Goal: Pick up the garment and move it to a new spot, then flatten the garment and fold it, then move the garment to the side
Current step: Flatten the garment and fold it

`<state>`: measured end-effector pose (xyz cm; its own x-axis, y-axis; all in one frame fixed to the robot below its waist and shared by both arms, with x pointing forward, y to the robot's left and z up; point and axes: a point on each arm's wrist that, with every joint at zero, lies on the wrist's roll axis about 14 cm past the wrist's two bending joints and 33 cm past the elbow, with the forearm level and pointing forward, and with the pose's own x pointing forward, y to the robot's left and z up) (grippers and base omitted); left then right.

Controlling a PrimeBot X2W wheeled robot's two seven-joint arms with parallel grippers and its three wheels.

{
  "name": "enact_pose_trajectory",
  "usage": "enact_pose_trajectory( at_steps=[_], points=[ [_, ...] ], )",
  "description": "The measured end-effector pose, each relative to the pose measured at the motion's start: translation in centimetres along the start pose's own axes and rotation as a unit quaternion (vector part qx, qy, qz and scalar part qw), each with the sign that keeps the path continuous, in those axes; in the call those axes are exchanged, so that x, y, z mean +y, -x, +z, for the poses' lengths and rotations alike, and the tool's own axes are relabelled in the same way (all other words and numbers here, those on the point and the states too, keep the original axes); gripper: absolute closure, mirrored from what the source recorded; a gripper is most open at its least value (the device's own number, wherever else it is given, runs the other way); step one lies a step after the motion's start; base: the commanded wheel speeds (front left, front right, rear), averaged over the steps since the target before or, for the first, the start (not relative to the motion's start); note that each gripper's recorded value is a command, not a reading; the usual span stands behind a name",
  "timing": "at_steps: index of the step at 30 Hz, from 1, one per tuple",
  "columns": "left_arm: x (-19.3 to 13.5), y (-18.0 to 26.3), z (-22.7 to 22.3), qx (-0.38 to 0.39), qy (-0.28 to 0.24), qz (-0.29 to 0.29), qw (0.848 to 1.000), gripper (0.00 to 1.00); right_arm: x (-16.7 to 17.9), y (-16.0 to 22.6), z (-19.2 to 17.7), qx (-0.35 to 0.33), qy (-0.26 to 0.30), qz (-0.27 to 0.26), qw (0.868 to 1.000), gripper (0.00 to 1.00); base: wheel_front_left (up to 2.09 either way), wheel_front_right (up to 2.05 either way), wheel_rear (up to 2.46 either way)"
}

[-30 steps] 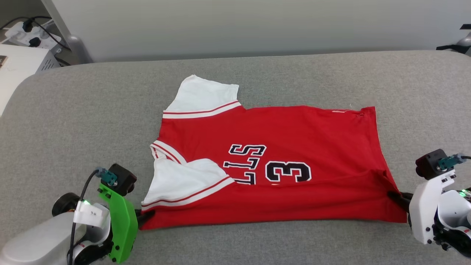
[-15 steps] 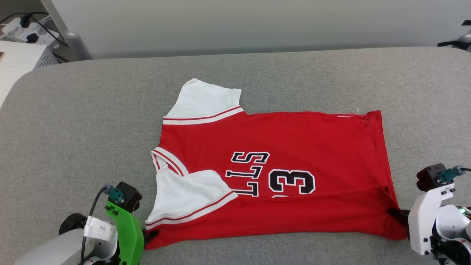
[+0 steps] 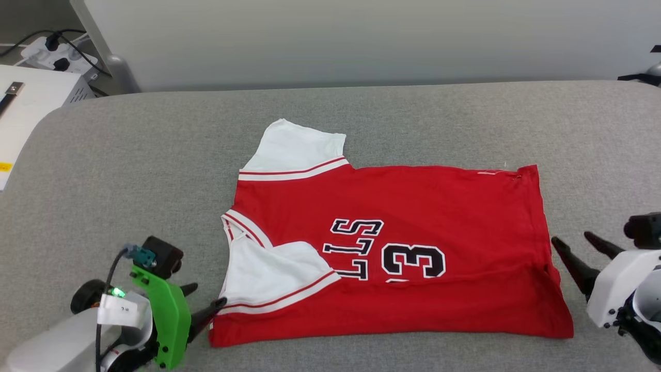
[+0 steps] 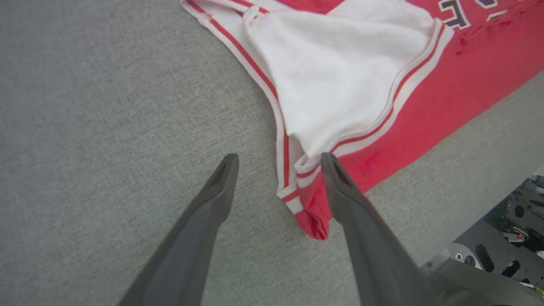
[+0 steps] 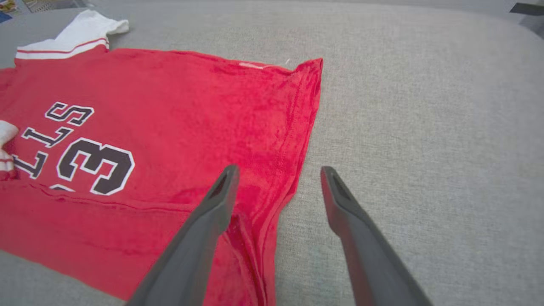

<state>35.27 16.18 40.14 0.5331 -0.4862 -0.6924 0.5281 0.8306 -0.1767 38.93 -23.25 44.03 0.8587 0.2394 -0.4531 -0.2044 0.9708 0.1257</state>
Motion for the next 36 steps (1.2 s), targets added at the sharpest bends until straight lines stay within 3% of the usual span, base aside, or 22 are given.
enact_pose_trajectory(
  at_steps=[6, 12, 15, 21, 26, 36],
  points=[
    [1.7, 1.4, 6.6, -0.093, -0.032, 0.024, 0.995, 0.0, 0.4, 0.9, 5.6, -0.15, 0.02, -0.012, 0.988, 0.0, 0.0, 0.0, 0.0],
    [2.6, 1.6, 14.1, -0.167, -0.069, 0.038, 0.983, 0.0, 1.9, 2.7, 10.0, -0.282, 0.019, -0.024, 0.959, 0.0, 0.0, 0.0, 0.0],
    [3.0, 1.1, 17.5, -0.187, -0.088, 0.041, 0.978, 0.0, 2.9, 3.2, 10.9, -0.316, 0.017, -0.025, 0.948, 0.0, 0.0, 0.0, 0.0],
    [3.0, -1.2, 22.9, -0.19, -0.091, 0.024, 0.977, 0.0, 4.6, 2.7, 10.3, -0.318, 0.021, -0.023, 0.948, 0.0, 0.0, 0.0, 0.0],
    [4.4, -4.1, 24.9, -0.12, -0.068, 0.022, 0.99, 0.0, 4.9, 1.3, 9.3, -0.299, 0.023, -0.022, 0.954, 0.0, 0.0, 0.0, 0.0],
    [6.6, -11.2, 24.2, 0.034, -0.04, 0.006, 0.999, 0.0, 4.0, -2.6, 7.6, -0.267, 0.027, -0.027, 0.963, 0.0, 0.0, 0.0, 0.0]
  ],
)
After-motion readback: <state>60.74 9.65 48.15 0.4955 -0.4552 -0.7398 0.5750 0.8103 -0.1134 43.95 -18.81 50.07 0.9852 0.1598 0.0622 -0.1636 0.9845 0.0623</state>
